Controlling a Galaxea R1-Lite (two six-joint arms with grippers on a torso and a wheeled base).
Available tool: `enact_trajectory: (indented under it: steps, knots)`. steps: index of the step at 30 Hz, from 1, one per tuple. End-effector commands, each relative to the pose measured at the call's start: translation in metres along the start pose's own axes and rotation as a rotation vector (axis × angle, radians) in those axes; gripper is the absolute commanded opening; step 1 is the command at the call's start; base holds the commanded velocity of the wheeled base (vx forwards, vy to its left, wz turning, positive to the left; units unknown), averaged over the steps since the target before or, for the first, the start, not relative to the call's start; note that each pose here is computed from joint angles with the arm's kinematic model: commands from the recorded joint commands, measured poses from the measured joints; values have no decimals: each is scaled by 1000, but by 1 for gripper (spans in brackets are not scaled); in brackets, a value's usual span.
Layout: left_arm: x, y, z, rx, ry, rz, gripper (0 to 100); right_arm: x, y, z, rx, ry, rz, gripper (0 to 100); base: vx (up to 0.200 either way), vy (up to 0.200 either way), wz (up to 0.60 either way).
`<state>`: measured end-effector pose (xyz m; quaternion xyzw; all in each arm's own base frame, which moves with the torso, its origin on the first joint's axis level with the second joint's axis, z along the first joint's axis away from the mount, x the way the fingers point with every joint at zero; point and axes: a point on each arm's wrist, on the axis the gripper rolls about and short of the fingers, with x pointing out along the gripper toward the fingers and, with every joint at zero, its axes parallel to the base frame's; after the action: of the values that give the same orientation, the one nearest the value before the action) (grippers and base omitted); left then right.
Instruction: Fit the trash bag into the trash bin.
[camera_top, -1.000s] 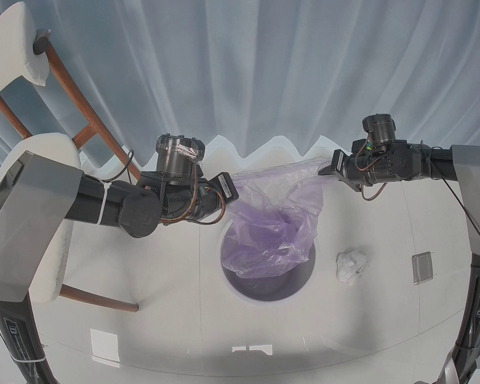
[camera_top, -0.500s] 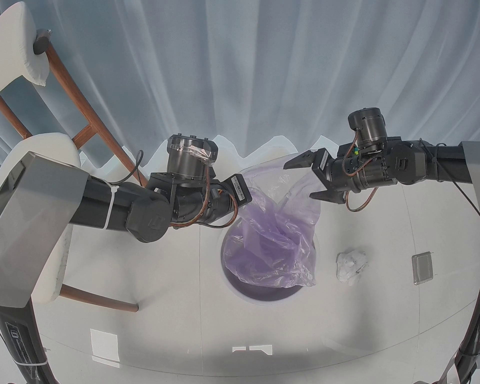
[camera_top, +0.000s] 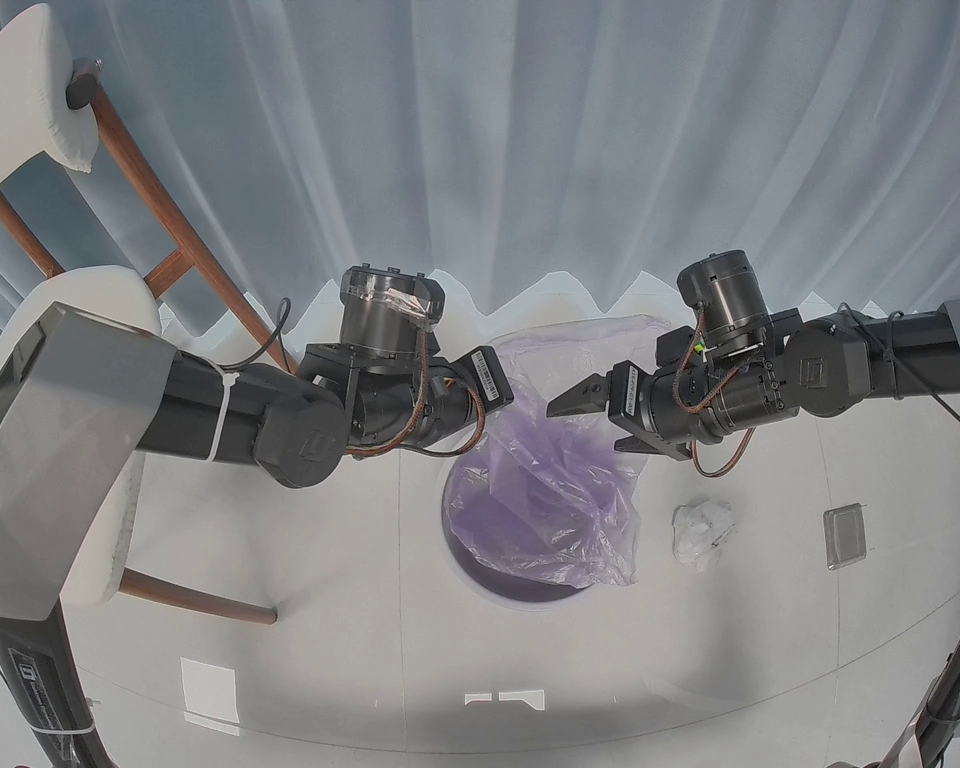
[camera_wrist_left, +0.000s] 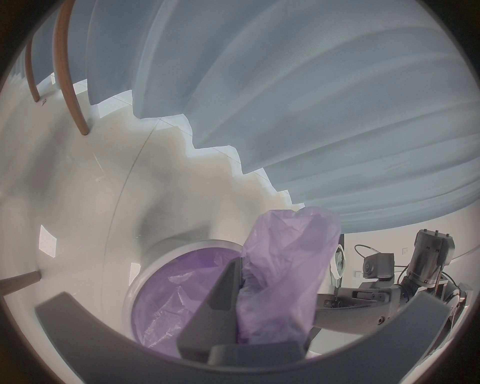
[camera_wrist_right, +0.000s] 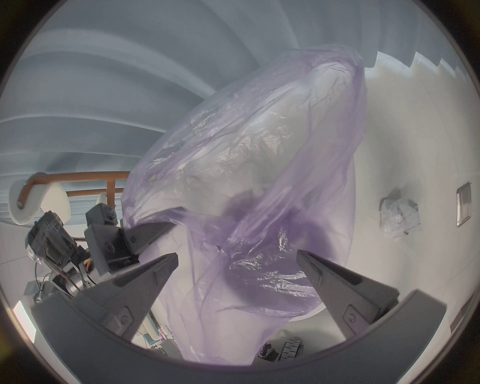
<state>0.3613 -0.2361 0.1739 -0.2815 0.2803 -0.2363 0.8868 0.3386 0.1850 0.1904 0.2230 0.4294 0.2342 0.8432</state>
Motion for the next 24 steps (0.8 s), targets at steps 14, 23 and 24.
enact_trajectory:
  steps: [14,23,24]
  knots:
    - [-9,9,15,-12,-38,17,0,-41,-52,3,-81,-30,-152,0,0,0,0]
    - [-15,-8,7,27,-18,-23,0,-49,-13,15,-81,-106,-65,100,0,0,0]
    - [-15,-10,5,35,-15,-27,0,-45,-7,15,-57,-105,-56,100,0,0,0]
